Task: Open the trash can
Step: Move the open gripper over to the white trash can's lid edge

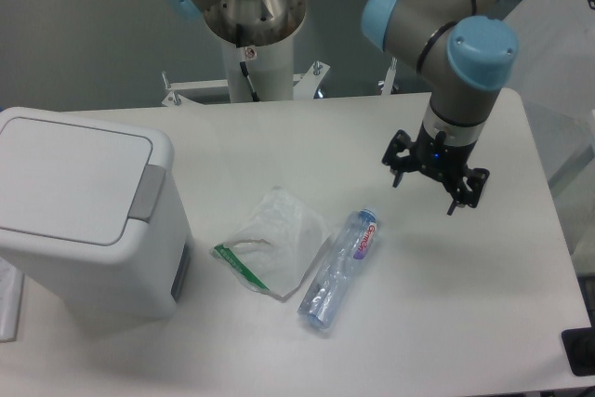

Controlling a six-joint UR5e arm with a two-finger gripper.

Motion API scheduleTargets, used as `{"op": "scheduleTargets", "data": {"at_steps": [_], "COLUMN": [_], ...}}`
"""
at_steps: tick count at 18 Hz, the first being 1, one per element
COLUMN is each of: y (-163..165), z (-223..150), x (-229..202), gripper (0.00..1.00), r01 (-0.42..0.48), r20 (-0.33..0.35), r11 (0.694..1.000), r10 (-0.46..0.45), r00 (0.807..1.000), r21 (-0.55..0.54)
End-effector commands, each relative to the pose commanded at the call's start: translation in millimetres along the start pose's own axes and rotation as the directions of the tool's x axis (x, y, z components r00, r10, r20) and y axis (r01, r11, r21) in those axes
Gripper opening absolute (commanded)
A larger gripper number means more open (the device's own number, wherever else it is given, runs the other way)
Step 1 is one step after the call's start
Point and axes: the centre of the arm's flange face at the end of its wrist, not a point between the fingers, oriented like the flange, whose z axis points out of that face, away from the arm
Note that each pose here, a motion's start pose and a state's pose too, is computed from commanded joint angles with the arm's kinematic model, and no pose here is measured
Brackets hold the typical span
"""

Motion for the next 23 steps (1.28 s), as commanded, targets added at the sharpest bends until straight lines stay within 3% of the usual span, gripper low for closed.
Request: {"op": "scheduleTargets", "data": {"at_steps": [3,5,9,12,19,23], "y": [-21.3,-33.6,-56.6,-66.7,-99.3,-114.8], "z": [-17.1,-37.3,-72.3,-88.1,-57.2,-52.6], "x": [23.8,36.3,66.3,90.3,167.4,189.4], "gripper": [1.00,1.00,1.00,1.00,1.00,1.00], "r01": [0.145,0.235,0.324,0.322,0.229,0.168], "r20": [-0.047,-0.098,-0.209,-0.222,-0.279,-0.262], "r11": [0.985,0.957,0.904,0.898,0.939,0.939], "r10": [-0.141,-0.221,-0.273,-0.263,-0.155,-0.088], "r00": [0.989,0.970,0.939,0.939,0.948,0.961], "r21": [0.091,0.169,0.278,0.299,0.257,0.301]}}
